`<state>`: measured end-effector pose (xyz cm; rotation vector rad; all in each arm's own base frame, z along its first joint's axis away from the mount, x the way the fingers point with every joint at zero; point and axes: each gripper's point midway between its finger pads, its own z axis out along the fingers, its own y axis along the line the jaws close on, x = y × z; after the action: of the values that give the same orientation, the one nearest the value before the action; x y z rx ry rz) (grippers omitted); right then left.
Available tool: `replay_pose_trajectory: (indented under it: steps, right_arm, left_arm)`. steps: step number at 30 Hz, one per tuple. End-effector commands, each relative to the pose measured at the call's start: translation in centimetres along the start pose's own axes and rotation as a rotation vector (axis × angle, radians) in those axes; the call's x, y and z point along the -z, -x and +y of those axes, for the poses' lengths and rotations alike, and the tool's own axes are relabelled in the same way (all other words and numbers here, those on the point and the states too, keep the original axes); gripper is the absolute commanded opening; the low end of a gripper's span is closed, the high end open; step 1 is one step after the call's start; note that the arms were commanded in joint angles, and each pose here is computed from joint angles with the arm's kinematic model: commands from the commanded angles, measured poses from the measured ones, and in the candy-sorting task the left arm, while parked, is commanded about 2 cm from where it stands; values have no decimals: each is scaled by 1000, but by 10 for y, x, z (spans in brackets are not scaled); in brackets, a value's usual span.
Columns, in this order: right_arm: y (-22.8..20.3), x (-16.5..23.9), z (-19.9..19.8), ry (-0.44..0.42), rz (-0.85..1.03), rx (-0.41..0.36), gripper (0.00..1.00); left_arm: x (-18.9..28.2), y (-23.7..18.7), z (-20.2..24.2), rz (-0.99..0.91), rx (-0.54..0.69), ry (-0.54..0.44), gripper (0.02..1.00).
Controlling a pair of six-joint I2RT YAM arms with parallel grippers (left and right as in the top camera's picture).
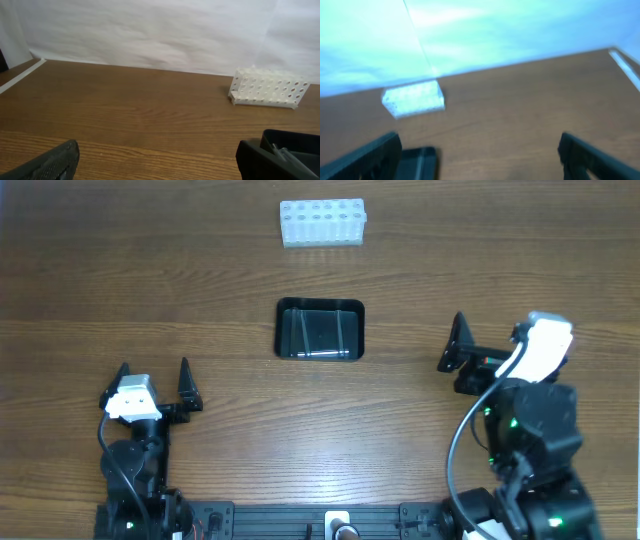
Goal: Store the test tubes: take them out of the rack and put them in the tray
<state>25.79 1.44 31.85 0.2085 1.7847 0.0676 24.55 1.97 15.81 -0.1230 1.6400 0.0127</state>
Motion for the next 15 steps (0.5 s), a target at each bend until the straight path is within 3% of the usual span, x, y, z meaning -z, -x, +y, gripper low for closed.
replay_pose_trajectory:
  steps: [1,5,15]
  right_arm:
    - [-15,-2,-2,29,-125,-26,991]
    - [-26,-3,-4,59,-237,-69,991]
    - [-98,-24,-15,49,-204,-57,991]
  left_arm:
    - [0,-1,0,-2,-15,-2,998]
    - [0,-1,0,-1,-15,-2,998]
    - [0,-1,0,-2,-15,-3,996]
